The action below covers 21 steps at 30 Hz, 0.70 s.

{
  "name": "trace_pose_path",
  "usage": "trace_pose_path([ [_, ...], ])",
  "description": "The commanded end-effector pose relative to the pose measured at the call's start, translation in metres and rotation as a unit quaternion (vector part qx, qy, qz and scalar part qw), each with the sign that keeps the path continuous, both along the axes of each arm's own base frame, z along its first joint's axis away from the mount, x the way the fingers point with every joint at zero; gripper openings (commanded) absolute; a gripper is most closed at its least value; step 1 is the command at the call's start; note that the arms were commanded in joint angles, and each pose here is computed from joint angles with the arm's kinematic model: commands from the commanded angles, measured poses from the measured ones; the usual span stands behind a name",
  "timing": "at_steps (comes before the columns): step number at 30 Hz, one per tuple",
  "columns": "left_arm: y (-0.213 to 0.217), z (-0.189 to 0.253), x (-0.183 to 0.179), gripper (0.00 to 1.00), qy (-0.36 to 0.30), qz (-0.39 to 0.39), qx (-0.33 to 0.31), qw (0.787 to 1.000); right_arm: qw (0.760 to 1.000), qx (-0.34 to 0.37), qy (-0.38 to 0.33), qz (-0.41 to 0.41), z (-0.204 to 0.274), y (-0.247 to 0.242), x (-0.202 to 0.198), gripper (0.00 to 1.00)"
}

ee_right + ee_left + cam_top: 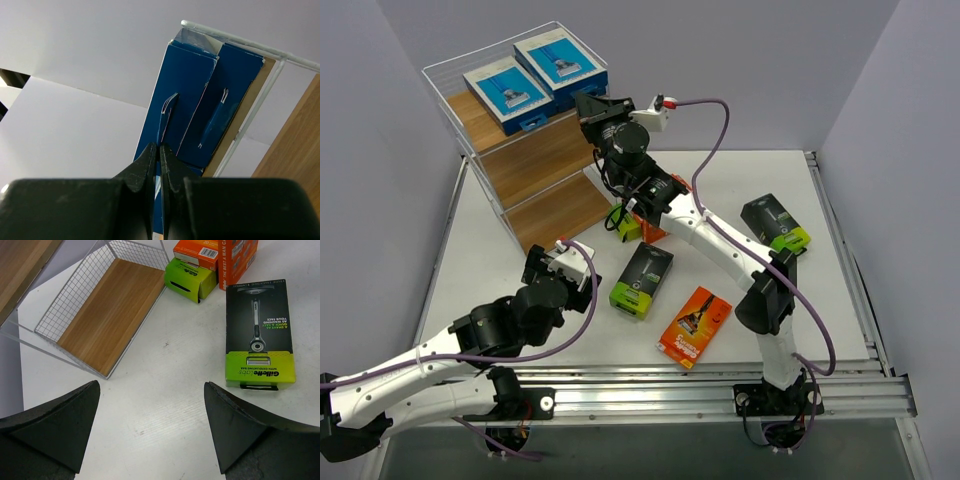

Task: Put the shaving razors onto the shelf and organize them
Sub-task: Place the shaving razor onto shelf

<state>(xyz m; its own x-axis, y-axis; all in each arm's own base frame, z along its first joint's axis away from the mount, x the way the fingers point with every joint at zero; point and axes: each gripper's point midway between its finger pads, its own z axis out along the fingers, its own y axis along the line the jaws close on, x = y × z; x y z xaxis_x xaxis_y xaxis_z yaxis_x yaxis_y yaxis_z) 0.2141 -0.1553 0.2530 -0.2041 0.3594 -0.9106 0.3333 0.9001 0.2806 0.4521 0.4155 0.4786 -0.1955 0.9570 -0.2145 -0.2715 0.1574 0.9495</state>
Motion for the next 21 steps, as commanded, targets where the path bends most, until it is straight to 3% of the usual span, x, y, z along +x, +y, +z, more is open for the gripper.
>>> trace_pose_path([
  [1, -0.0007, 0.0097, 0.0008, 0.94, -0.005, 0.0, -0.017, 1.0, 0.998, 0.056, -0.027, -0.025, 0.0322, -0.0127, -0.0008, 0.0],
  [21, -0.0009, 0.0103, 0.0007, 0.94, -0.005, -0.001, -0.02, 1.0, 0.996, 0.073, -0.024, -0.04, 0.0304, -0.0077, 0.0077, 0.0],
])
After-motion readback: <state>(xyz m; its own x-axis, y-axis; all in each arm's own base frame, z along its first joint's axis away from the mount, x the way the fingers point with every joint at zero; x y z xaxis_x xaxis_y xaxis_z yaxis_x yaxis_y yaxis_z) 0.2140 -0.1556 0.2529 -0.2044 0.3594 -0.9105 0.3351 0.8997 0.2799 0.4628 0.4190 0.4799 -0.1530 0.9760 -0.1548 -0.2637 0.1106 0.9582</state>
